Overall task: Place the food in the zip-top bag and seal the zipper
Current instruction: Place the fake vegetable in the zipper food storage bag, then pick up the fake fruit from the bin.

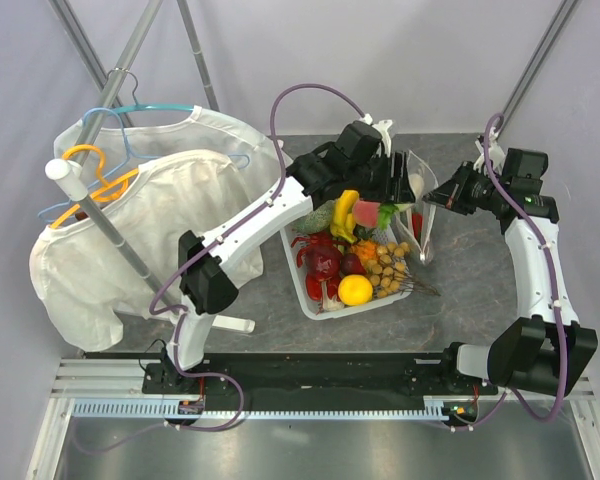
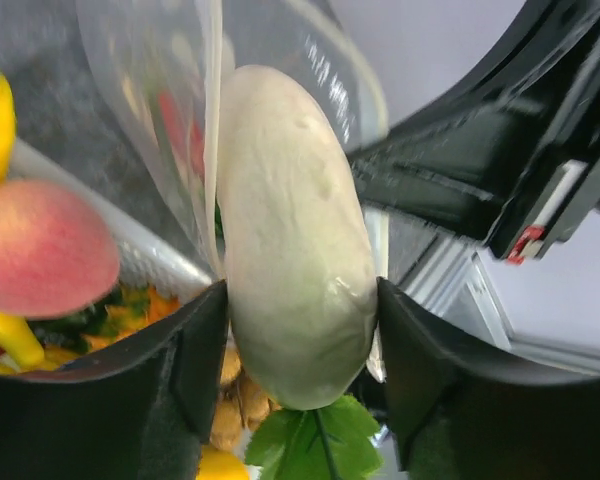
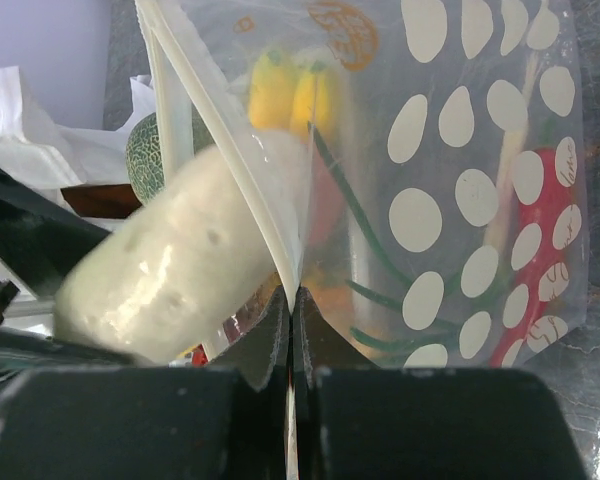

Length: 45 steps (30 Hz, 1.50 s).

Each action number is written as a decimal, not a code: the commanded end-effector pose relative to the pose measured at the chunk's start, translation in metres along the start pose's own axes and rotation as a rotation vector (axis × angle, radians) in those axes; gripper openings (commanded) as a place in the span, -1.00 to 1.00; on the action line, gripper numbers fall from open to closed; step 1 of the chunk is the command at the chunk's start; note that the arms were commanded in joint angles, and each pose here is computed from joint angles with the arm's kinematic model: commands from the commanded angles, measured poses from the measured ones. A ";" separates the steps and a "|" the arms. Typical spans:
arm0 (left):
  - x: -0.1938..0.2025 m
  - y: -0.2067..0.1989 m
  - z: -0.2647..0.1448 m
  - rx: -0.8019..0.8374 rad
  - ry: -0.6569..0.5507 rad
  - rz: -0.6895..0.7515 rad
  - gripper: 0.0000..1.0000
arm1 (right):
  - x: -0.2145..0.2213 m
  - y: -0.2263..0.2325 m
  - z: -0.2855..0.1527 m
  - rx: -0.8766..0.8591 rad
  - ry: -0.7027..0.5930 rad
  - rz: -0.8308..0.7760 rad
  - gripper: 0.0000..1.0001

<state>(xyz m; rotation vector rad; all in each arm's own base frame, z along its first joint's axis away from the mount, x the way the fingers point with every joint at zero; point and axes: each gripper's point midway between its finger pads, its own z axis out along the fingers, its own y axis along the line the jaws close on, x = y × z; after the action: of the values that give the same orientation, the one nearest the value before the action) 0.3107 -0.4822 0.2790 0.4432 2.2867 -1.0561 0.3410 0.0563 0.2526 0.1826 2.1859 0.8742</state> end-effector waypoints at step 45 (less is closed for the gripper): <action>-0.054 0.151 0.069 0.060 -0.070 0.673 0.44 | -0.031 -0.006 0.000 -0.011 -0.005 0.027 -1.00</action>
<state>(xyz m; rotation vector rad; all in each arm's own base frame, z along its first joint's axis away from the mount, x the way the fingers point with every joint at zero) 0.4446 -0.4286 0.1722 1.0384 1.9635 -0.7341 0.3606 0.0389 0.2546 0.2557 2.2070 0.8963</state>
